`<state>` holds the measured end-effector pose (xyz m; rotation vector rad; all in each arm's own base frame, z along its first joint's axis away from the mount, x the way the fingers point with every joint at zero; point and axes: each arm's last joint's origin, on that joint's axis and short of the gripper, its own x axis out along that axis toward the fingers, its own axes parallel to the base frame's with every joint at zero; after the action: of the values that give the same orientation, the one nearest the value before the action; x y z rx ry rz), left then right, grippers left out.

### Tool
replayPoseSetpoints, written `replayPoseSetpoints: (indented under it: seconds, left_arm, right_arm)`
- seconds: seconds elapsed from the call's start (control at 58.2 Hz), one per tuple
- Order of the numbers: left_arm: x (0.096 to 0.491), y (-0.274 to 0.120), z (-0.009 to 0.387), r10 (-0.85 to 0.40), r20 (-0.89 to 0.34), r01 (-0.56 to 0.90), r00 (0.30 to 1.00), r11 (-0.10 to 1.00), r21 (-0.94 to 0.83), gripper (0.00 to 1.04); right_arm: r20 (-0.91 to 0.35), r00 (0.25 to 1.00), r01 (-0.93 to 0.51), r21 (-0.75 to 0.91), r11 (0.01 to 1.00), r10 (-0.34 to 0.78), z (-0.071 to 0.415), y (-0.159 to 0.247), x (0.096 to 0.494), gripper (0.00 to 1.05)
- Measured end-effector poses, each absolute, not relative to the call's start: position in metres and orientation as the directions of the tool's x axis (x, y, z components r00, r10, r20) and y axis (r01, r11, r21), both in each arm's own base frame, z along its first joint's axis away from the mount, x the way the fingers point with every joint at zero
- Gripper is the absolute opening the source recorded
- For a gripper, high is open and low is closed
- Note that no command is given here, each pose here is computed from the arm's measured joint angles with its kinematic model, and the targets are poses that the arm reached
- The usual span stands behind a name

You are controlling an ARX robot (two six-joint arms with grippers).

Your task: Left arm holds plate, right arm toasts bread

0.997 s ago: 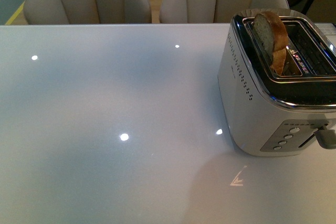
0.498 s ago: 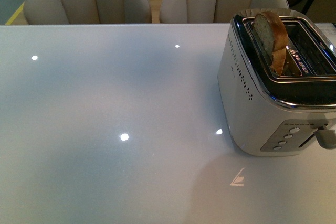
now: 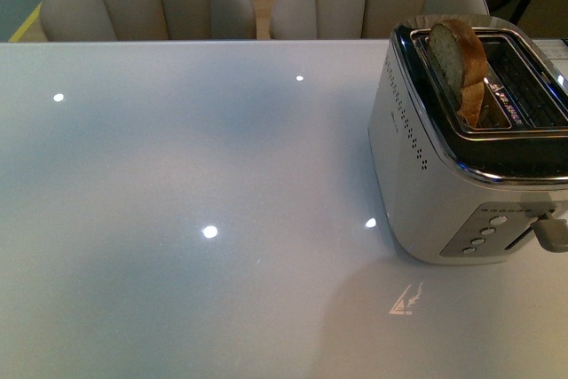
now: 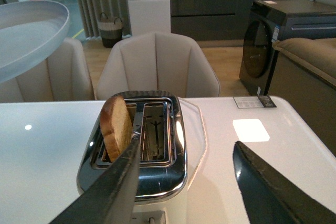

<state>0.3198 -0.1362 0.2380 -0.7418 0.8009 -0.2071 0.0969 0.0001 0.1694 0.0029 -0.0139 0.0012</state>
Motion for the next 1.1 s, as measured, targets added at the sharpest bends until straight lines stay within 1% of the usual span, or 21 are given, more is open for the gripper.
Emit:
replayPoseSetpoints:
  seconds: [0.017,0.103,0.172,0.447,0.498,0.533,0.567,0.67,0.756,0.842,0.928,1.1]
  left_arm:
    - [0.32,-0.136,0.238,-0.434,-0.577,-0.101,0.692,0.733,-0.673,0.03]
    - [0.32,-0.136,0.238,-0.434,-0.577,-0.101,0.692,0.733,-0.673,0.03]
    - [0.32,-0.136,0.238,-0.435,-0.577,-0.101,0.692,0.733,-0.673,0.03]
    - [0.32,-0.136,0.238,-0.434,-0.577,-0.102,0.692,0.733,-0.673,0.03]
    - [0.32,-0.136,0.238,-0.389,-0.578,-0.131,0.717,0.74,-0.66,0.03]
    - [0.32,-0.136,0.238,-0.324,-0.58,-0.171,0.747,0.75,-0.639,0.03]
    - [0.32,-0.136,0.238,-0.303,-0.581,-0.187,0.755,0.75,-0.634,0.03]
    - [0.322,-0.134,0.24,-0.298,-0.583,-0.199,0.756,0.744,-0.638,0.03]
    - [0.327,-0.129,0.248,-0.327,-0.564,-0.189,0.759,0.718,-0.67,0.03]
    - [0.334,-0.116,0.253,-0.329,-0.547,-0.191,0.769,0.699,-0.689,0.03]
    - [0.34,-0.089,0.25,-0.315,-0.559,-0.211,0.767,0.699,-0.683,0.03]
    - [0.339,-0.036,0.225,-0.262,-0.622,-0.282,0.738,0.718,-0.636,0.03]
  right_arm:
    - [0.014,1.0,-0.001,0.003,1.0,0.001,0.169,0.0,0.097,0.73]
    - [0.014,1.0,-0.001,0.003,1.0,0.001,0.169,0.0,0.097,0.88]
    - [0.014,1.0,-0.001,0.003,1.0,0.001,0.169,0.0,0.097,0.97]
    - [0.014,1.0,-0.001,0.003,1.0,0.001,0.169,0.0,0.097,0.96]
    - [0.014,1.0,-0.001,0.003,1.0,0.001,0.169,0.0,0.097,0.96]
    - [0.014,1.0,-0.002,0.003,1.0,0.002,0.169,0.0,0.097,0.96]
    - [0.014,1.0,-0.001,0.003,1.0,0.001,0.169,0.0,0.097,0.96]
    - [0.014,1.0,-0.001,0.003,1.0,0.001,0.169,0.0,0.097,0.96]
    - [0.014,1.0,-0.002,0.003,1.0,0.002,0.169,0.0,0.097,0.96]
    - [0.014,1.0,-0.001,0.003,1.0,0.001,0.169,0.0,0.097,0.96]
    - [0.014,1.0,-0.001,0.003,1.0,0.001,0.169,0.0,0.097,0.96]
    - [0.014,1.0,-0.001,0.003,1.0,0.001,0.169,0.0,0.097,0.96]
